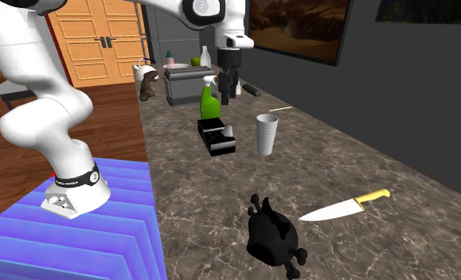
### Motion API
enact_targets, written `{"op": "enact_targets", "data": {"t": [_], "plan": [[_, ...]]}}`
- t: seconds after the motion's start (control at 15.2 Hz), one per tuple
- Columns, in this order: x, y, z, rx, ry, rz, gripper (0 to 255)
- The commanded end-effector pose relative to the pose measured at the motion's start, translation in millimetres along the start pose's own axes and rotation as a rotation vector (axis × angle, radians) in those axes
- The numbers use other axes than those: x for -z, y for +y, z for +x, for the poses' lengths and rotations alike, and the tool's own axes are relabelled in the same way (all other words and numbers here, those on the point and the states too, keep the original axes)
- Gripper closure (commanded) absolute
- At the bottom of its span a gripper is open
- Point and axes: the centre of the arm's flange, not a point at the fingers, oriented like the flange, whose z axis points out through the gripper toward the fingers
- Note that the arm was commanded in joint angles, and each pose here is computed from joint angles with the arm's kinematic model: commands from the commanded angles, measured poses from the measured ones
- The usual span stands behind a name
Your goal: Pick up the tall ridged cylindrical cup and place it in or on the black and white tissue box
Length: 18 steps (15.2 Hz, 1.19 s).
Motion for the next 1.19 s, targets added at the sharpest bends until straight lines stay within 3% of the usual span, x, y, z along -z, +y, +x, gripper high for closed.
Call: {"op": "enact_targets", "data": {"t": [0.0,0.86,1.12], "plan": [[-10.7,-21.1,16.6,-0.011,-0.001,0.001,0],[-55.5,-146.6,125.0,-0.07,-0.007,0.005,0],[-72.5,-149.8,127.8,-0.072,-0.007,0.005,0]]}}
